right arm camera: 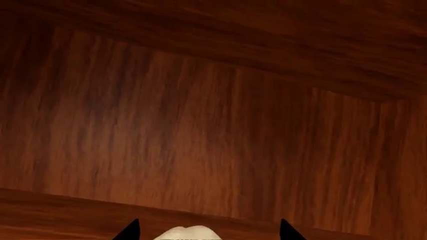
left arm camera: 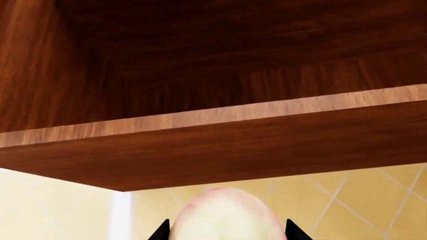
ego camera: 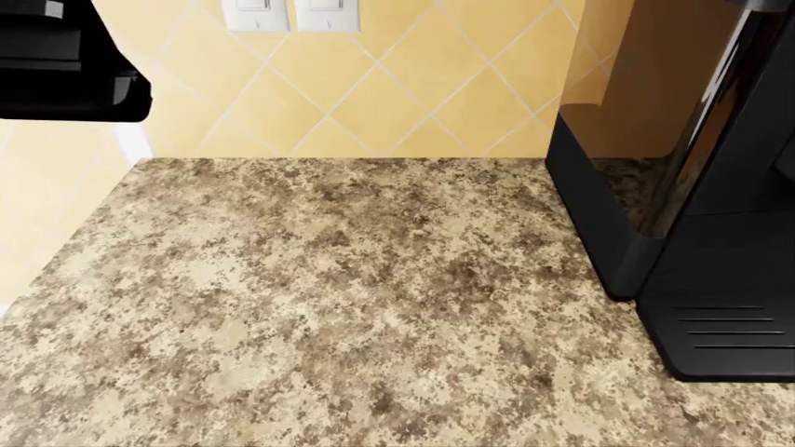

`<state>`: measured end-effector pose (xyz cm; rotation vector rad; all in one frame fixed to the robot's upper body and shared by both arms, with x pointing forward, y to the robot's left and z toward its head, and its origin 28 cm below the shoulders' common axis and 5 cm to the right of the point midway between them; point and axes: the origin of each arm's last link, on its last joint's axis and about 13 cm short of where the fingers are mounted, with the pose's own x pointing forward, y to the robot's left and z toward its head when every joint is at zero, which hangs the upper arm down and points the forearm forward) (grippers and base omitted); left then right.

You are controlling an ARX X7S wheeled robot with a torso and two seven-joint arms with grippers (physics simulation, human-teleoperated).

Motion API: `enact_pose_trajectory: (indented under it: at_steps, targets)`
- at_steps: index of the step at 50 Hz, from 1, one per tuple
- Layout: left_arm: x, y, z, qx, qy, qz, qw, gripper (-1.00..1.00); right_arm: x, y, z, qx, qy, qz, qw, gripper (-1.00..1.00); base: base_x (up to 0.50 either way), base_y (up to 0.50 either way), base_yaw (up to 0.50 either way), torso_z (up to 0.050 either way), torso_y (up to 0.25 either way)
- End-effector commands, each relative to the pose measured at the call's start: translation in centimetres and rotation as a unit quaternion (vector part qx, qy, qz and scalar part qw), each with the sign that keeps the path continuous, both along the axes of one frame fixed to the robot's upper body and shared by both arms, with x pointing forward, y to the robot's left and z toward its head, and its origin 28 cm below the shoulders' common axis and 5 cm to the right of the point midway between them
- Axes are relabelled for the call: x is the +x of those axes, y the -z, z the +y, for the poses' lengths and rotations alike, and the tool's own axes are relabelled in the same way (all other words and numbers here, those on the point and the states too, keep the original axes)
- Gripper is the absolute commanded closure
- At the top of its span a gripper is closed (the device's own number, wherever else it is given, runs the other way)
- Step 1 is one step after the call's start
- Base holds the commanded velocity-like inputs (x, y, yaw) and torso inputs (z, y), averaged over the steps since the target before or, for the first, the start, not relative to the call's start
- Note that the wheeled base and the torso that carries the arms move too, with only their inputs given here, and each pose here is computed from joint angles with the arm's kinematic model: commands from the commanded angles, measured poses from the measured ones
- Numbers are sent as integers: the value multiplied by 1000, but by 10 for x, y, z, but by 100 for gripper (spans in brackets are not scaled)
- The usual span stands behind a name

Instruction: Pick the peach, ginger from the counter and place them in the cabinet. Then close the cabinet.

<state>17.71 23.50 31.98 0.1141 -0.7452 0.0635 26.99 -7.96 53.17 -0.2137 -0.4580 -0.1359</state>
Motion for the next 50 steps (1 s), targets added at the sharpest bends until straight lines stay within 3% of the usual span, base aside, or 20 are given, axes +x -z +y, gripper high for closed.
enact_pose_trajectory:
  at_steps: [1, 8, 14, 24, 35, 50]
  targets:
    - [0, 0, 0, -6, 2, -2, 1000, 100, 51, 94, -5, -3, -22, 327, 945, -100, 11, 0, 7, 0, 0]
    - [-1, 0, 1, -7, 3, -1, 1000, 100, 11, 51, -3, 3, -28, 223, 974, -100, 4, 0, 2, -3, 0]
    - [-3, -2, 1, -9, 3, -4, 1000, 100, -16, 33, -1, -12, -6, 163, 987, -100, -2, 0, -1, -5, 0]
    - [-4, -2, 1, -9, 4, -5, 1000, 100, -33, 23, 5, -35, 10, 129, 991, -100, -4, 0, -4, -3, 0]
    - [-5, -2, 1, -8, 6, -5, 1000, 100, -41, 18, 8, -41, -20, 76, 996, -100, -4, -1, -4, -2, 0]
    - [-6, -3, 2, -8, 5, -6, 1000, 100, -51, 13, 8, -38, -33, 58, 997, -100, -3, 0, -2, -2, 0]
